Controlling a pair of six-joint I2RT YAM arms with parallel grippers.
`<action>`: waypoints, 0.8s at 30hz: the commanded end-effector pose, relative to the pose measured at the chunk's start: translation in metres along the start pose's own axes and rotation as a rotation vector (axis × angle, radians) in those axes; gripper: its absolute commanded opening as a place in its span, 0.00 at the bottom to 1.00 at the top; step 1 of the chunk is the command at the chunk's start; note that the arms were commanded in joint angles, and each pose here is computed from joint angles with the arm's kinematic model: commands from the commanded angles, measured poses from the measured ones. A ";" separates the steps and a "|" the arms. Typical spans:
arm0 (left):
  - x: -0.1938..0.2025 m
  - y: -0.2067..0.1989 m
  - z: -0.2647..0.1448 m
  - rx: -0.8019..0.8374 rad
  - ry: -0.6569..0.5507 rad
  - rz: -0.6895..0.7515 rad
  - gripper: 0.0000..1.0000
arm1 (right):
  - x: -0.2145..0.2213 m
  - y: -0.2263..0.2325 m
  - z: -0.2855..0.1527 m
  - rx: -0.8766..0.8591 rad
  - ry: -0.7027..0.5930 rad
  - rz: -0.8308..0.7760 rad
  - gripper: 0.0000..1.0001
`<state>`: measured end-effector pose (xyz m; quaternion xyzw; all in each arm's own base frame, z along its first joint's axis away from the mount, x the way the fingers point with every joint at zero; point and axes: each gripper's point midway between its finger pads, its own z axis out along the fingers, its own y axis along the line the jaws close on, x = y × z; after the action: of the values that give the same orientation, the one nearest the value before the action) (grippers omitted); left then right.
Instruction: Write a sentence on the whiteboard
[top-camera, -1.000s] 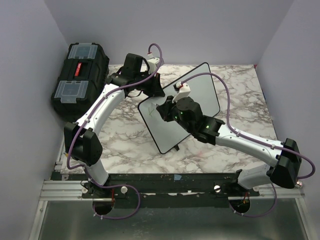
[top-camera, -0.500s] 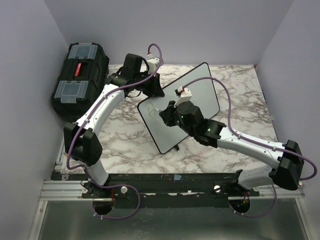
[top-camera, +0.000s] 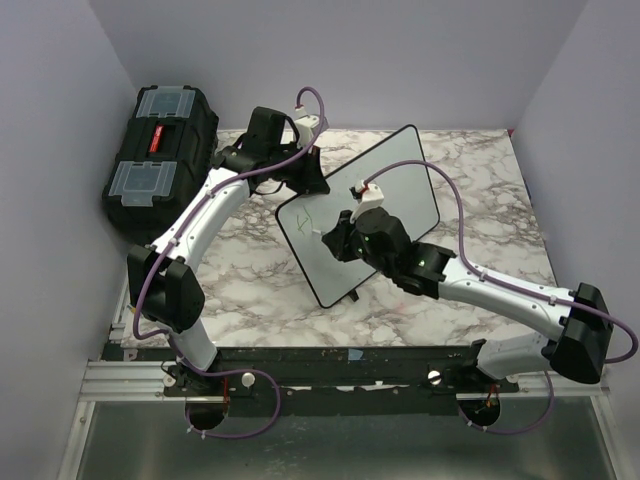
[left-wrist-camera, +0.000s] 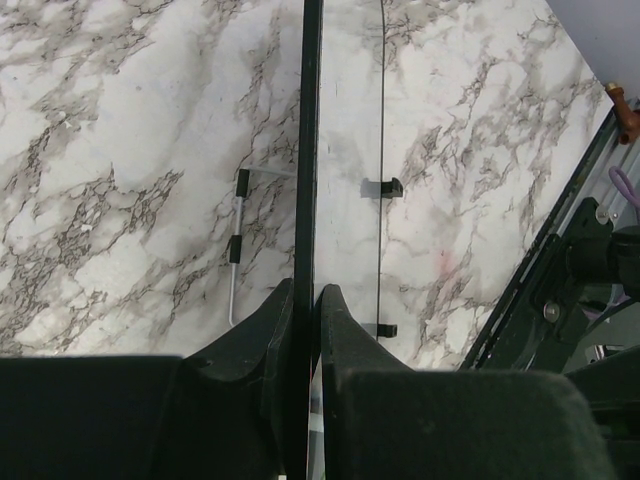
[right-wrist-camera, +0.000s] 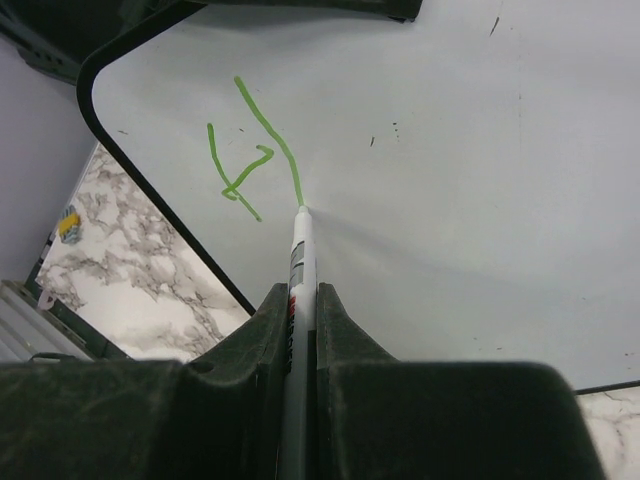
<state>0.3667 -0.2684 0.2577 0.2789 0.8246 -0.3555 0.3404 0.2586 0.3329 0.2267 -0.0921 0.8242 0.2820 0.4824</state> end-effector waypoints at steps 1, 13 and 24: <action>-0.016 0.020 -0.011 -0.136 -0.034 0.093 0.00 | -0.001 -0.004 -0.009 0.002 0.009 -0.022 0.01; -0.014 0.021 -0.011 -0.145 -0.025 0.079 0.00 | -0.048 0.002 -0.018 0.001 -0.151 -0.040 0.01; -0.012 0.021 -0.009 -0.140 -0.026 0.064 0.00 | -0.051 0.001 -0.009 0.024 -0.164 -0.062 0.01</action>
<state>0.3639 -0.2695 0.2601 0.2746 0.8288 -0.3535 0.3357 0.2672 0.3192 0.2575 -0.1003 0.7963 0.2639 0.5350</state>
